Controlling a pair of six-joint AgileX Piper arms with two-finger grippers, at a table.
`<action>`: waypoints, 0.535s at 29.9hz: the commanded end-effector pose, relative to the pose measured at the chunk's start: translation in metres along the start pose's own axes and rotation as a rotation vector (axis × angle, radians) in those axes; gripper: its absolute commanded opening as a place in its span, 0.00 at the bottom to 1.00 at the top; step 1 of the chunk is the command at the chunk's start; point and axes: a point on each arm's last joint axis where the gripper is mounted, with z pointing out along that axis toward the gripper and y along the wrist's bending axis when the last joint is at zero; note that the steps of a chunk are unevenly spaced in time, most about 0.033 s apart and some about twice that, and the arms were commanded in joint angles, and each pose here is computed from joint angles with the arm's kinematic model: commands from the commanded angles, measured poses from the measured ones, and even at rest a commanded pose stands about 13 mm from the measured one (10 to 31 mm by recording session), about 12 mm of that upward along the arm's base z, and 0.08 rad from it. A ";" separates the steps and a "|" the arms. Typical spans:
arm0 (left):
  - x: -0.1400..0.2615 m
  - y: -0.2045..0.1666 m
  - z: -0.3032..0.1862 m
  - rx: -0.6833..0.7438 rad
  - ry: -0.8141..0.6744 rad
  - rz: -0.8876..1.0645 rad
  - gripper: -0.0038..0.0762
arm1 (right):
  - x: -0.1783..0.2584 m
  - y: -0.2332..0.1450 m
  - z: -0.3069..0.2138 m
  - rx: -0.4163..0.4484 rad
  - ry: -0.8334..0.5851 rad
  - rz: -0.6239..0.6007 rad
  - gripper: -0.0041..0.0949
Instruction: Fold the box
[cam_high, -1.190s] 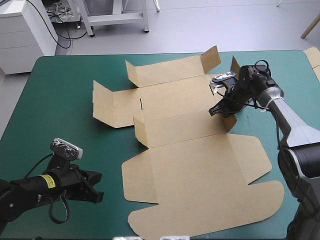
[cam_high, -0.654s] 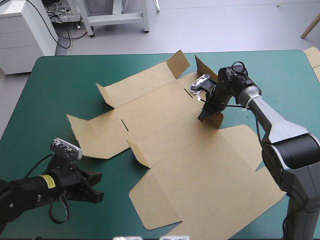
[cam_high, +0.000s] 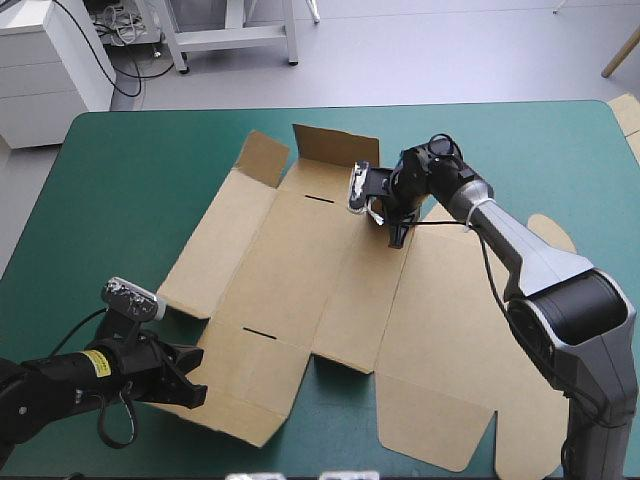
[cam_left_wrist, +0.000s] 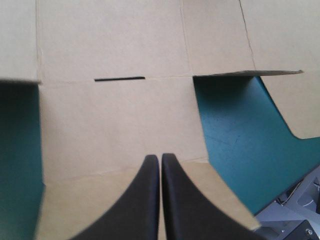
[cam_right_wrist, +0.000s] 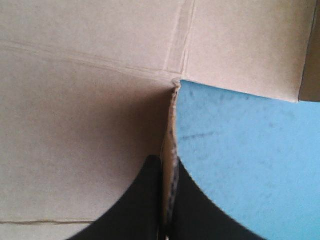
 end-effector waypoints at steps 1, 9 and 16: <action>-0.011 -0.005 -0.007 0.032 -0.081 -0.014 0.04 | -0.021 -0.010 -0.033 0.145 -0.083 -0.124 0.02; -0.011 -0.006 -0.007 0.044 -0.082 -0.021 0.04 | -0.055 0.006 -0.034 0.178 -0.141 -0.284 0.02; -0.011 -0.008 -0.007 0.065 -0.080 -0.033 0.04 | -0.077 0.018 -0.036 0.190 -0.189 -0.357 0.02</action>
